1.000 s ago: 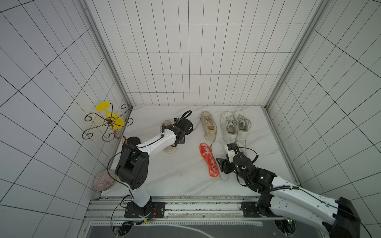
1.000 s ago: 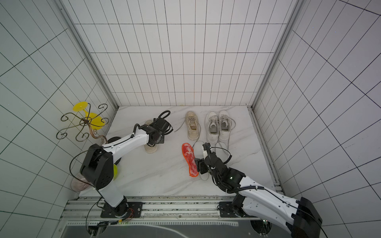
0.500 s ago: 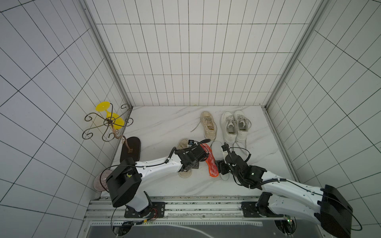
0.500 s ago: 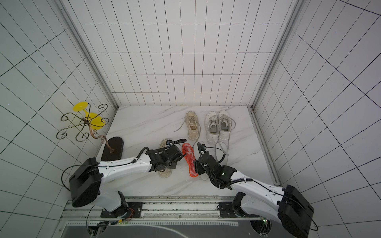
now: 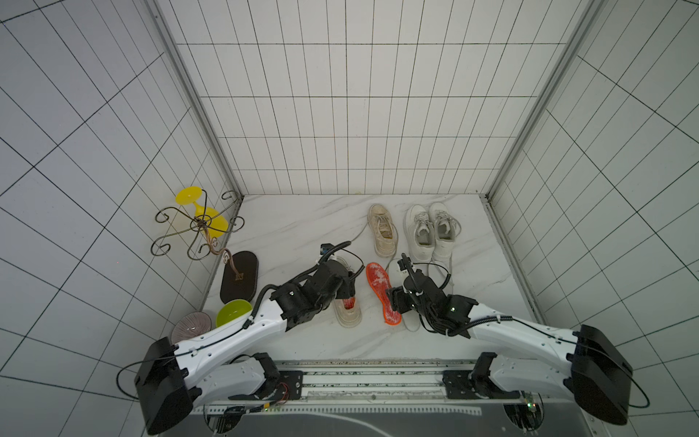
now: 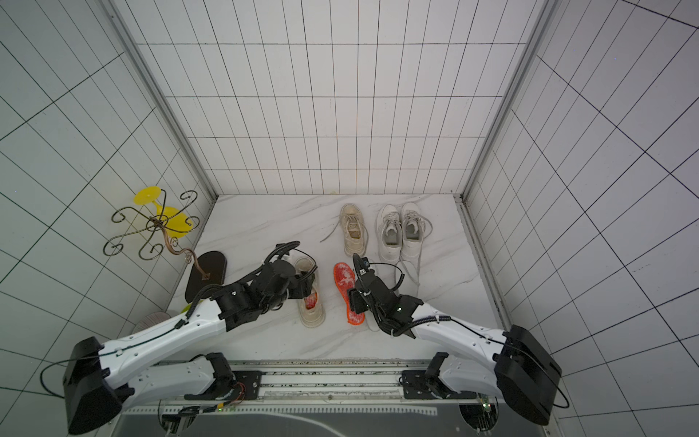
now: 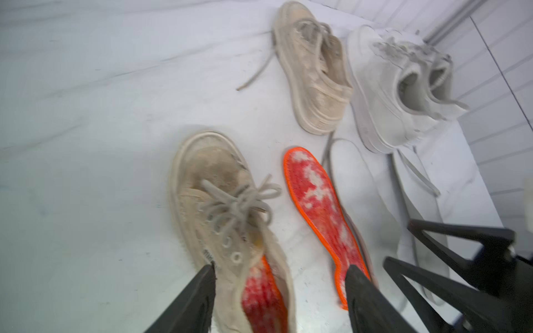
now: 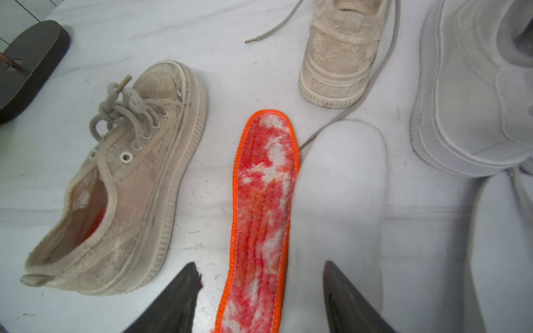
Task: Remove the insole from the shoe
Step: Move the shoe to the center of the board, then untie the shoelace on the shoe.
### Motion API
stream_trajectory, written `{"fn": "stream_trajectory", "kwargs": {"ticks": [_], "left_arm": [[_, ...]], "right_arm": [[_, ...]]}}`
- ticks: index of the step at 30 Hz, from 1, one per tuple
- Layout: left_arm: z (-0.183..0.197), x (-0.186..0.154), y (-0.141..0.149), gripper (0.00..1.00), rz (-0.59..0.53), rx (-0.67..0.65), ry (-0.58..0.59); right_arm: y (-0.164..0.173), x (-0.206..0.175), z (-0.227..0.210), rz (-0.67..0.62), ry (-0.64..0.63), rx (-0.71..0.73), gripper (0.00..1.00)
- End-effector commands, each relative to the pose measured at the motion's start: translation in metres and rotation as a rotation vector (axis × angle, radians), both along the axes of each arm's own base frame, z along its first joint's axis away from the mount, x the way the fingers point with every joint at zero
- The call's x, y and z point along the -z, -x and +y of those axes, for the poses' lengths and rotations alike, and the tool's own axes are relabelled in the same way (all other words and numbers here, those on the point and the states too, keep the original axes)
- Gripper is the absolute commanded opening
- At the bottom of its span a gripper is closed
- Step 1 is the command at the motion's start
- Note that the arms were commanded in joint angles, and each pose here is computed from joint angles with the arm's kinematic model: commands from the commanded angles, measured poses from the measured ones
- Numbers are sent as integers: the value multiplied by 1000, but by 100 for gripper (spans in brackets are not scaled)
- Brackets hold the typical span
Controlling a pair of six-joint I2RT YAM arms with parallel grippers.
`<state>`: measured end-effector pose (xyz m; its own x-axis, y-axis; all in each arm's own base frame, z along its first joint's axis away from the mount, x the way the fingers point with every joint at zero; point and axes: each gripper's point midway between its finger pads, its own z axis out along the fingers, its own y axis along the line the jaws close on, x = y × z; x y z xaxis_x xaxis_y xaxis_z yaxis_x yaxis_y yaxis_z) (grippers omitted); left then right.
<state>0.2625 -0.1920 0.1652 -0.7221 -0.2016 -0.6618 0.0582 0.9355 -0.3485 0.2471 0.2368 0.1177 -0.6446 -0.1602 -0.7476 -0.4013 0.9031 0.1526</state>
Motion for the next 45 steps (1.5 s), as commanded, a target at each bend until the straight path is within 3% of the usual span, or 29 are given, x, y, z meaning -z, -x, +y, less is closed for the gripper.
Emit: {"fn": "stream_trajectory", "kwargs": {"ticks": [1, 6, 17, 19, 22, 28, 31, 37, 45], "left_arm": [[25, 35, 7, 70, 95, 0, -27], [-3, 44, 15, 79, 102, 133, 94], [-9, 93, 17, 77, 204, 148, 21], [-7, 103, 15, 71, 227, 137, -12], [-12, 105, 15, 56, 216, 155, -31], [-41, 89, 17, 19, 118, 295, -38], [-54, 83, 20, 8, 81, 369, -43], [-72, 86, 28, 3, 58, 487, -96], [-69, 88, 26, 1, 43, 477, -115]], "right_arm": [[-20, -47, 26, -61, -82, -16, 68], [-27, -49, 39, -50, -84, -31, 68], [-28, -43, 48, -13, -98, -37, 68], [-28, -43, 48, -10, -102, -32, 68], [-27, -47, 46, -13, -113, -28, 68], [-22, -54, 45, -7, -156, -37, 67], [-21, -64, 41, -3, -214, -38, 64], [-16, -79, 41, -6, -302, -89, 56], [-1, -59, 51, 66, -313, -165, 45]]}}
